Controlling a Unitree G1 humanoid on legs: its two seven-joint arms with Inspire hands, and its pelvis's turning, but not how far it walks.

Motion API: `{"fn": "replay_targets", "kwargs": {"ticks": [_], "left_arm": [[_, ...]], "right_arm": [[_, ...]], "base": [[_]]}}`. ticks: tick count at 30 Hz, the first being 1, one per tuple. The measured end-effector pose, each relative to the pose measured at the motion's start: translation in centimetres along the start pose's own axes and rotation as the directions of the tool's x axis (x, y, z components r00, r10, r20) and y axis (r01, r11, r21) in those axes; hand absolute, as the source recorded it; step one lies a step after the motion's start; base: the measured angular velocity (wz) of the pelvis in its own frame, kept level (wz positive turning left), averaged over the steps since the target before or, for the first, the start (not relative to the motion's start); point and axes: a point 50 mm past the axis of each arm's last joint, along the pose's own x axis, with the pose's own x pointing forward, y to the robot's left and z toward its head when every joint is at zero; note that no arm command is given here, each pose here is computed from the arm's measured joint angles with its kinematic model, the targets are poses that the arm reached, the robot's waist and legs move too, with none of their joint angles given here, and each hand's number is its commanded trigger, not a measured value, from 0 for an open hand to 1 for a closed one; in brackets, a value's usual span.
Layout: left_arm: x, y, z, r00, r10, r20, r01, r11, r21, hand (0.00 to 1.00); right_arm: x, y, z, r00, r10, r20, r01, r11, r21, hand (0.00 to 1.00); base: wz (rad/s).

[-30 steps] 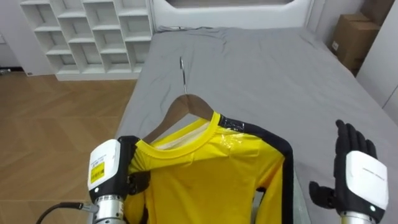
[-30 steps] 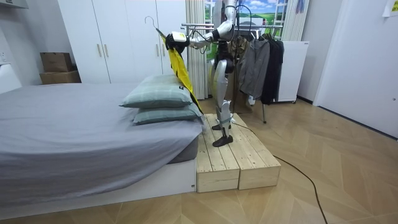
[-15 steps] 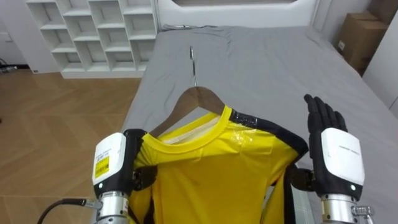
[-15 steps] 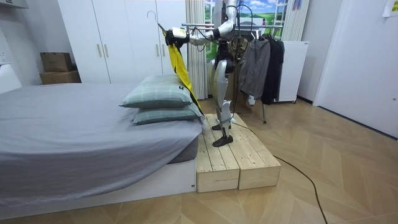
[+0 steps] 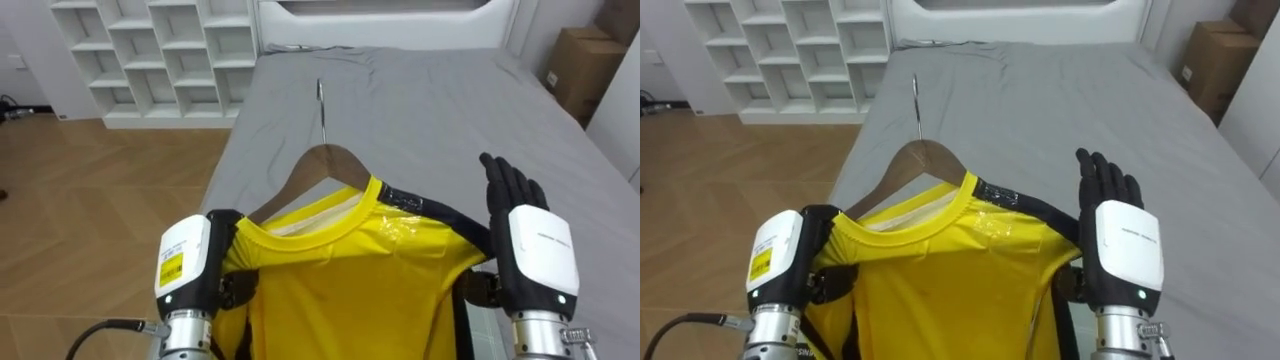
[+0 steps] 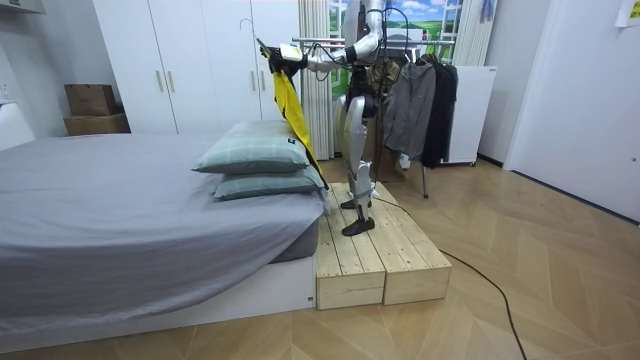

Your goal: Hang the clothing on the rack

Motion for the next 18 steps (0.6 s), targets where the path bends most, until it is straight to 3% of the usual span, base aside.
{"fn": "replay_targets", "kwargs": {"ticks": [18], "left_arm": [[-0.3,-0.2,1.0,0.995,-0.007,0.098,-0.003,0.995,0.102,1.00]], "right_arm": [[-0.8,1.3,1.2,0.992,0.103,0.077,-0.102,0.995,-0.018,0.00]], "base": [[0.00]]}}
